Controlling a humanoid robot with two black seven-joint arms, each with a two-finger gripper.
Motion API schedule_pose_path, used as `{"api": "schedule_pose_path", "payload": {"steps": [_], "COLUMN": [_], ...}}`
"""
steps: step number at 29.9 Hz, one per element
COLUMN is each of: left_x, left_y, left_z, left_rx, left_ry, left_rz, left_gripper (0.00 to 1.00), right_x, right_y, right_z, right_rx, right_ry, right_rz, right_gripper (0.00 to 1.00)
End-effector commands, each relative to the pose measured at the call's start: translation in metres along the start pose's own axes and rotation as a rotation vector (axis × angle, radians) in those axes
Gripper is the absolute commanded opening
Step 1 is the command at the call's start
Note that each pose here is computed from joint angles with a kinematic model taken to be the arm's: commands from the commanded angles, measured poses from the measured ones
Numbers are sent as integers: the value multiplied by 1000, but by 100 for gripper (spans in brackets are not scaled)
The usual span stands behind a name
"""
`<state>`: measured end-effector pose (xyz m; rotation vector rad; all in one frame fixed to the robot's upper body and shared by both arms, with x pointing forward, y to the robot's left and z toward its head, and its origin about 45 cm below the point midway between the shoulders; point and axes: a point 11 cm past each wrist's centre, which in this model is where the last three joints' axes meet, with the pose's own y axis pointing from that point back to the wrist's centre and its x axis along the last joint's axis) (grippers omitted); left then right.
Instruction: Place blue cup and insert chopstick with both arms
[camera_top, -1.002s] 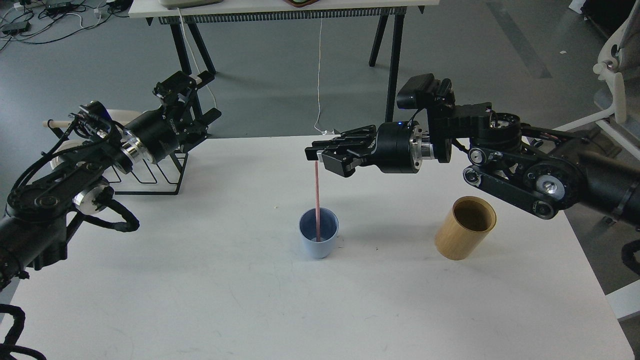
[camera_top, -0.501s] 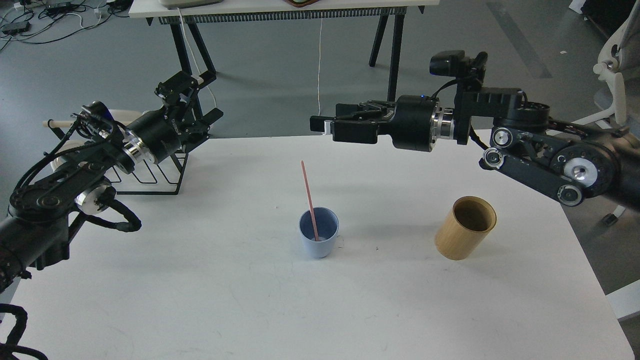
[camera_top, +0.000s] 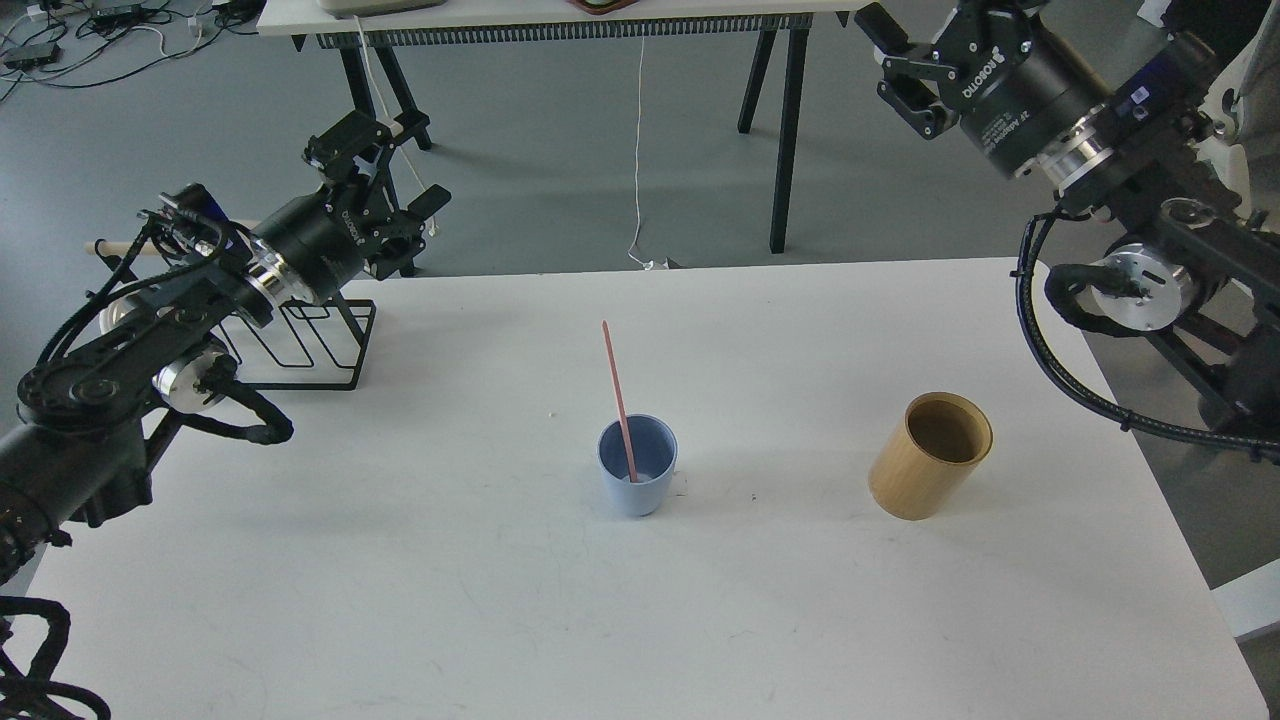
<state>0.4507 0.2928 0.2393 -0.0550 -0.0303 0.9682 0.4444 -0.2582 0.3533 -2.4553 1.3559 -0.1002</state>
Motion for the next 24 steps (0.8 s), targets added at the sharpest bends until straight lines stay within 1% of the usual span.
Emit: {"api": "schedule_pose_path", "payload": {"steps": [1,4,8,19,24], "left_x": [8,11,11,13,11], "left_y": [0,2,6,7,5], "left_z": [13,15,8,9,8], "left_rx": [-48,-52,-40,-51,-54], "left_ry": [15,14,21,28,34], "left_rz": [30,37,44,55,51], "left_gripper": [94,94,94,94,94], "right_x": [16,19,47,50,43], "right_y": [28,53,68,69,66], "right_z": [24,37,46,48,52], "right_rx": [-20,-53,-83,-68,-60], "right_ry": [-146,-238,-209,-229,-249], "right_rz": [78,-34,41,63,54], "right_gripper": [99,99,99,99,99]}}
